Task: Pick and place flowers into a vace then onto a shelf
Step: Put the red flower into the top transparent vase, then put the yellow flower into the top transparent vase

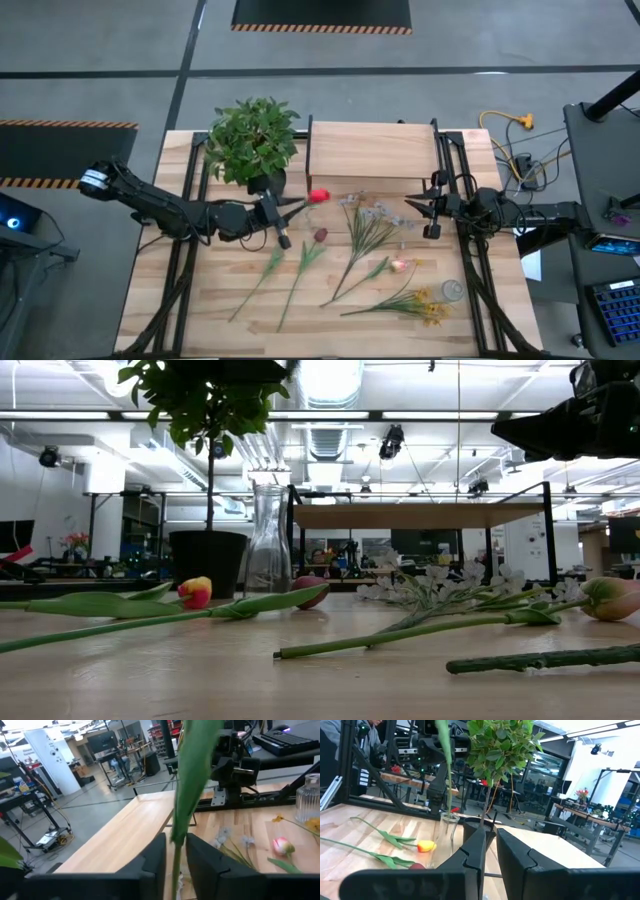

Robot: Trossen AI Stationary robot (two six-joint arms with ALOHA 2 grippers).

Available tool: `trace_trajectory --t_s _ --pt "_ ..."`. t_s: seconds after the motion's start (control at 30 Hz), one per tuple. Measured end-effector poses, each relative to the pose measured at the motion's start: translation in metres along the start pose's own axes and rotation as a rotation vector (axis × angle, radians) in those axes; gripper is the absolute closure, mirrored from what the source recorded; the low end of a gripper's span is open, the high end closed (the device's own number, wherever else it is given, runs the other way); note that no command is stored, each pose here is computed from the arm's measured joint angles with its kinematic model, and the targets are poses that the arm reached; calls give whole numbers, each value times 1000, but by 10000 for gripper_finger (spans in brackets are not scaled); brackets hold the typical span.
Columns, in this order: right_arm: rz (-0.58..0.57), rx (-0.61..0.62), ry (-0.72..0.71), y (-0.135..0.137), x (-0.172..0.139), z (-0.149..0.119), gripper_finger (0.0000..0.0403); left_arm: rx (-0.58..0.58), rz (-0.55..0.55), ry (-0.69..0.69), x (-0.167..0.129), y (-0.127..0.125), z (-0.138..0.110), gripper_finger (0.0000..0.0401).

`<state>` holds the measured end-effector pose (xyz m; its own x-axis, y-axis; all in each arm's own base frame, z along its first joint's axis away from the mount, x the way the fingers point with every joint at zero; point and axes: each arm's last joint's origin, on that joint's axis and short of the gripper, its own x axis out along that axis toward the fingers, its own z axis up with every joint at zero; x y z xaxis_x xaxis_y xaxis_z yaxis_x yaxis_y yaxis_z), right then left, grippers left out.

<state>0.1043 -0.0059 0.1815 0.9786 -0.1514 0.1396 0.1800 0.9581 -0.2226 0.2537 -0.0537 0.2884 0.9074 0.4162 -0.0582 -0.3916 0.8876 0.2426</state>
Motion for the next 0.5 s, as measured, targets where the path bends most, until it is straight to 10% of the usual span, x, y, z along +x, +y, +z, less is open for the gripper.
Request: trace_trajectory --t_s 0.5 --pt "0 1 0 0 0 0 364 -36 -6 -41 -5 3 14 254"
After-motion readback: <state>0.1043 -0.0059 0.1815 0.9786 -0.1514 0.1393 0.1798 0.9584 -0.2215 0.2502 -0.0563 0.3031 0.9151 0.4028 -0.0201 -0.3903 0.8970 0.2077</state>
